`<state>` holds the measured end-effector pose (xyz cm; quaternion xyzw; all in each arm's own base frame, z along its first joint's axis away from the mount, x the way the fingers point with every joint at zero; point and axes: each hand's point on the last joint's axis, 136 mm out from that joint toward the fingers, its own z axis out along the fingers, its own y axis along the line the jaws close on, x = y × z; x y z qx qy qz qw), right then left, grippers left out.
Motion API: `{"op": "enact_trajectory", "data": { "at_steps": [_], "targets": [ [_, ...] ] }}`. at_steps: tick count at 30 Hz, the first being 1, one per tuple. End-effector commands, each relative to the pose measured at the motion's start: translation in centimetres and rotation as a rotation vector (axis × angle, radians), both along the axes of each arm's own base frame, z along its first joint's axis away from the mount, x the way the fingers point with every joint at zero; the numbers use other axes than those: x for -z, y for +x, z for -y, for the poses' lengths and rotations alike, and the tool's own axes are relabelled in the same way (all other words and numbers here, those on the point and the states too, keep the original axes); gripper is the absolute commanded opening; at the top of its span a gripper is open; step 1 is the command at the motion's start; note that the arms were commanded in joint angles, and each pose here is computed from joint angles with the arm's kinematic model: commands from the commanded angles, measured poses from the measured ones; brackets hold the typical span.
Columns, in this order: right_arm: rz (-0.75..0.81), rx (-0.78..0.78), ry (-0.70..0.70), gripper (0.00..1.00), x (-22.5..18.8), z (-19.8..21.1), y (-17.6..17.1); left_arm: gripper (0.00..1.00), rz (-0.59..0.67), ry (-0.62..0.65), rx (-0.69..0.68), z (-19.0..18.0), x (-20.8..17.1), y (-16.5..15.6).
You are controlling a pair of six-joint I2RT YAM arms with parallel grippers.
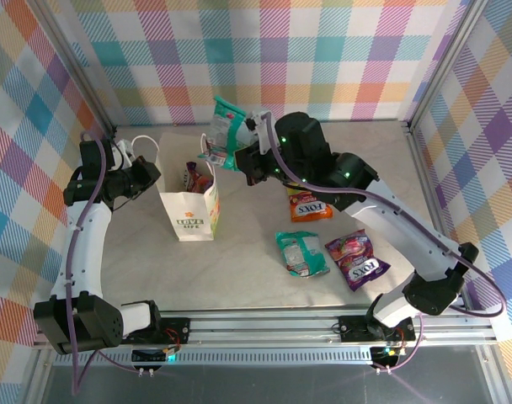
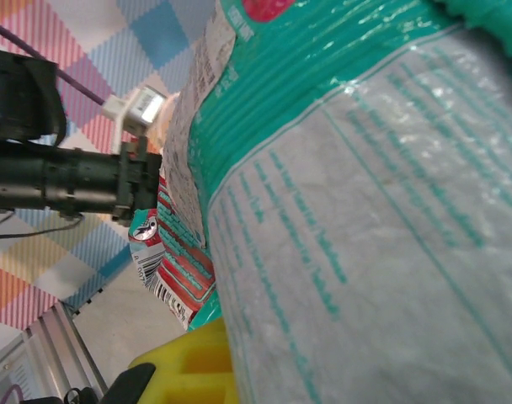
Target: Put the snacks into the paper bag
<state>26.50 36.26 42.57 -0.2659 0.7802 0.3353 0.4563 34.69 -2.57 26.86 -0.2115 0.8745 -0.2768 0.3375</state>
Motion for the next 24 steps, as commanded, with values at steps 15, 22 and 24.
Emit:
{"op": "enact_trajectory", "data": {
  "at_steps": [15, 22, 24],
  "targets": [
    [0.091, -0.202, 0.073, 0.00, -3.1, -8.0, -1.4, 0.09, 0.016, -0.013, 0.021, 0.6, -0.2, -0.6],
    [0.054, -0.277, 0.094, 0.00, -2.4, -10.5, -1.8, 0.10, 0.011, 0.000, 0.016, 0.4, -0.1, -0.8],
    [0.045, -0.287, 0.093, 0.00, -2.0, -11.1, -1.7, 0.10, 0.011, 0.000, 0.016, 0.4, -0.1, -0.9]
  ]
}}
